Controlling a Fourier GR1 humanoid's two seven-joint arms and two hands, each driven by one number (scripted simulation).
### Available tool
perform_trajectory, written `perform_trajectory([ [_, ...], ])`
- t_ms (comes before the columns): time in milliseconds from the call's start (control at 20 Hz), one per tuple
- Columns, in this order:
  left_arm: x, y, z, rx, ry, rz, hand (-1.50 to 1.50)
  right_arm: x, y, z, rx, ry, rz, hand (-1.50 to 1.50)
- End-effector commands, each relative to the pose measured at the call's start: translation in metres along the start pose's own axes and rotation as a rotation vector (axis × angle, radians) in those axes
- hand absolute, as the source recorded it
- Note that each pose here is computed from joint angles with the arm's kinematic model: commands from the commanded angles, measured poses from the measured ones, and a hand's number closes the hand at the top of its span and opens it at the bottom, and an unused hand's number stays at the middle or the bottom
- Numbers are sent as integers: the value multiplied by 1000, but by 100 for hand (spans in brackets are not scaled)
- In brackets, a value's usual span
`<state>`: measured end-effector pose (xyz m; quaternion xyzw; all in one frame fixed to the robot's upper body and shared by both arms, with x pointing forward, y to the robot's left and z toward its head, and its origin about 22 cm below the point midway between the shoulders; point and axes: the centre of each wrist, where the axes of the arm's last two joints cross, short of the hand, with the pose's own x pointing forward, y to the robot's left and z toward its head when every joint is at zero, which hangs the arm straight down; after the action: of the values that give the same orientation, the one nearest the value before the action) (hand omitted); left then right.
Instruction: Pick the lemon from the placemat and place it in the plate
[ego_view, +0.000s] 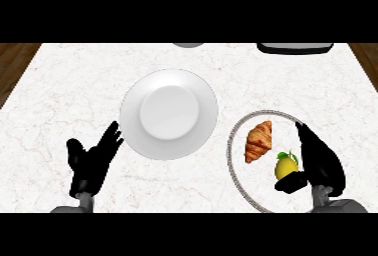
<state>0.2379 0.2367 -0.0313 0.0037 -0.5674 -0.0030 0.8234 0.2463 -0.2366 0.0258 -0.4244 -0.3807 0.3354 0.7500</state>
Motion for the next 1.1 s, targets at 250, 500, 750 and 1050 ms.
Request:
perform_trajectory([
  [250,2,10,9,11,30,11,0,17,19,-12,29,-60,137,150],
  [500,-1,-2,14,-12,10,-11,0,-19,22,-9,-28,-75,154,150],
  [750,1,-13,6,-78,8,-33,0,125,73,80,-30,-291,106,150],
  [1050,5,-23,-1,-123,5,-50,0,170,58,113,-218,-468,-9,150],
])
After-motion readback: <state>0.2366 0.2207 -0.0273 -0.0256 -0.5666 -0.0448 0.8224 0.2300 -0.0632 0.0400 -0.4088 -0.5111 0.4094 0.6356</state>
